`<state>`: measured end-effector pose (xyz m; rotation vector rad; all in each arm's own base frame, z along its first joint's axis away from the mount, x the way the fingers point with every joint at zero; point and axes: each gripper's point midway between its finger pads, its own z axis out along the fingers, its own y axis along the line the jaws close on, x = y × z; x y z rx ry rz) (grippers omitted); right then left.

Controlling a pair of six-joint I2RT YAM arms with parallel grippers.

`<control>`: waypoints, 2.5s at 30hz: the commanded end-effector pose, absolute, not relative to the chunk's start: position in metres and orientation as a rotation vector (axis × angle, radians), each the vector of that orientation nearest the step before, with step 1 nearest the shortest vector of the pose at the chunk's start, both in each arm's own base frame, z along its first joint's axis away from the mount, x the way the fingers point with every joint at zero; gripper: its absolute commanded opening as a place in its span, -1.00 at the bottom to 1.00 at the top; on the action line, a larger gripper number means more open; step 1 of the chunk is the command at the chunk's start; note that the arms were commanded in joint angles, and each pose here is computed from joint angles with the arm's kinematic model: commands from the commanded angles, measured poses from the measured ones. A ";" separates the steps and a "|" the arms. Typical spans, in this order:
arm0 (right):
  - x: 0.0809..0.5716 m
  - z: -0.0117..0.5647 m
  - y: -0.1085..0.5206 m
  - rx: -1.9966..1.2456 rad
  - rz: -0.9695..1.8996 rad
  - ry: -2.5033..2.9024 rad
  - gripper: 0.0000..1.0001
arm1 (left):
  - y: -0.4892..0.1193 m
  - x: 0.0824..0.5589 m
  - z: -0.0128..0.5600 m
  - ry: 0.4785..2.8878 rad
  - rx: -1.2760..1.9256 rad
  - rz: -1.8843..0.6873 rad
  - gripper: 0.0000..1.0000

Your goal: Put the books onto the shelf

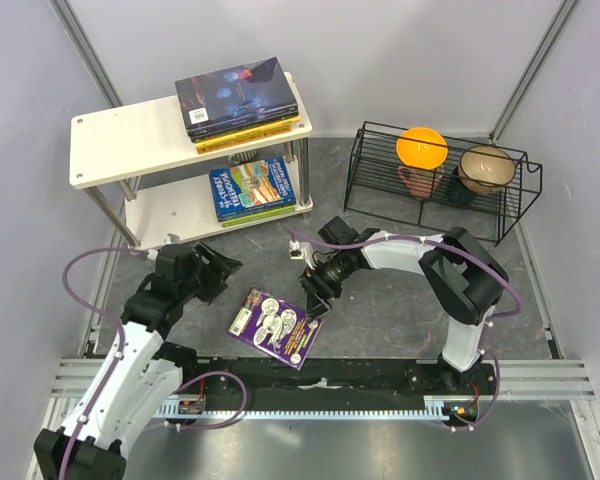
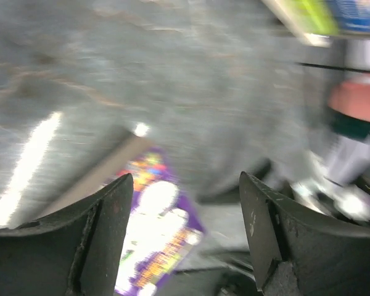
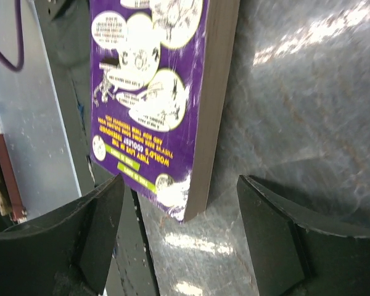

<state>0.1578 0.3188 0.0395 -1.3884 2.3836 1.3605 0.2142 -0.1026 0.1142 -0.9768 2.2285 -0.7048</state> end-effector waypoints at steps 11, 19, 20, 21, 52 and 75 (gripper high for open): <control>0.186 0.036 0.354 -1.170 1.388 2.413 0.62 | -0.147 0.100 0.066 2.827 -1.016 -0.370 0.54; 0.175 0.031 0.359 -1.166 1.417 2.443 0.62 | -0.164 0.107 0.032 2.789 -1.083 -0.343 0.52; 0.173 0.030 0.360 -1.159 1.426 2.452 0.61 | -0.167 0.113 0.029 2.755 -1.109 -0.382 0.51; 0.169 0.028 0.361 -1.167 1.435 2.460 0.61 | -0.170 0.117 0.028 2.732 -1.110 -0.418 0.48; 0.194 0.128 0.267 -1.352 1.470 2.214 -1.00 | -0.245 0.147 0.240 1.794 0.738 -1.015 0.47; 0.184 0.201 0.269 -1.289 1.785 2.144 -1.00 | -0.296 0.131 0.162 0.880 1.902 -0.009 0.94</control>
